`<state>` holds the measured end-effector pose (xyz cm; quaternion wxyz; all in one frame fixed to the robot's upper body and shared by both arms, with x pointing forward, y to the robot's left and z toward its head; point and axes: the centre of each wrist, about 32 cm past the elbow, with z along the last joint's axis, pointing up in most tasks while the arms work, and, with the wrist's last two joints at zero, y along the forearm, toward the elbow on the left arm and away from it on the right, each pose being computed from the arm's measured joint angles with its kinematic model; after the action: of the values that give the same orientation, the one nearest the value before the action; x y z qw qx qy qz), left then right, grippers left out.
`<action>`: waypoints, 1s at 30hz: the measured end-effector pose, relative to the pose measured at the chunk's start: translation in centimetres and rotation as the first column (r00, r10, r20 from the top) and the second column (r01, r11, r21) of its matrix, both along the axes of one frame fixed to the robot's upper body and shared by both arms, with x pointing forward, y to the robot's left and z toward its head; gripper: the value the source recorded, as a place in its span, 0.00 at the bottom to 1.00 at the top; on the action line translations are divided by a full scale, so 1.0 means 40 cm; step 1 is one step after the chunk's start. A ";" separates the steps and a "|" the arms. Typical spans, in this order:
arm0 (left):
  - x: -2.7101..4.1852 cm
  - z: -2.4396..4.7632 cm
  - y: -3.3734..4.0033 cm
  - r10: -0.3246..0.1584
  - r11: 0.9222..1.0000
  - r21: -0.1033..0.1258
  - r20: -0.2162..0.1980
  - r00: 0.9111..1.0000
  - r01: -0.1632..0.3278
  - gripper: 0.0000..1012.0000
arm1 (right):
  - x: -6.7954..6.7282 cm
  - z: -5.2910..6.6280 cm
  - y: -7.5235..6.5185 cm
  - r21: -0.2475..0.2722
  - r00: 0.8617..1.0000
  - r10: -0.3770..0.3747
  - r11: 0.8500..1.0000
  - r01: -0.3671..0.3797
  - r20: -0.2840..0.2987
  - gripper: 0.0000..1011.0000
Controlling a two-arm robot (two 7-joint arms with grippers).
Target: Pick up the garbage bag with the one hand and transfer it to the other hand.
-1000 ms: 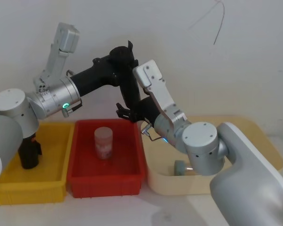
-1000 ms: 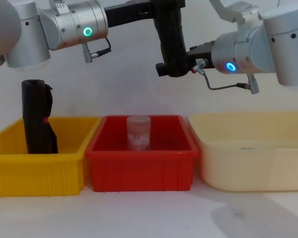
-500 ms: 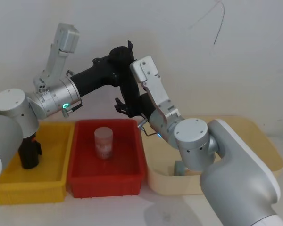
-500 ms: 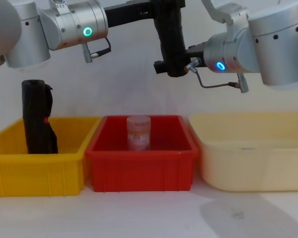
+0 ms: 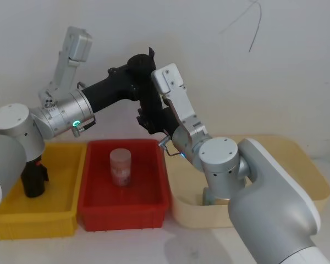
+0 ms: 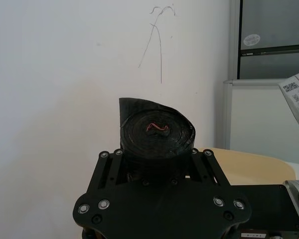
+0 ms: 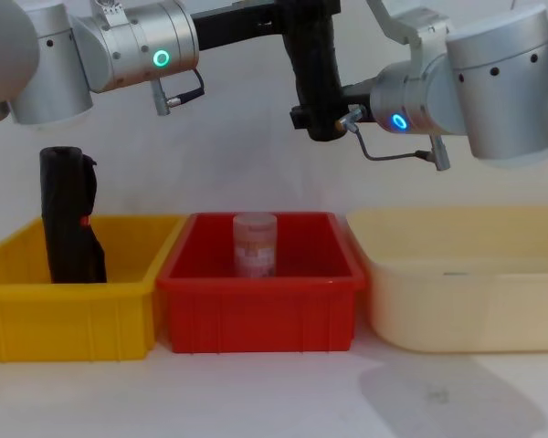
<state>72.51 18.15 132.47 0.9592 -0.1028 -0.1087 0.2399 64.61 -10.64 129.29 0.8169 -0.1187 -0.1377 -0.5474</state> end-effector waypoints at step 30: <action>0.000 0.000 0.000 0.000 1.000 0.000 0.000 1.000 0.000 0.66 | 0.005 -0.003 0.005 0.007 1.000 -0.011 1.000 0.011 0.003 0.45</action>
<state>72.51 18.15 132.47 0.9592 -0.1028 -0.1087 0.2399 64.82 -10.45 129.18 0.8141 -0.1159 -0.1366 -0.5524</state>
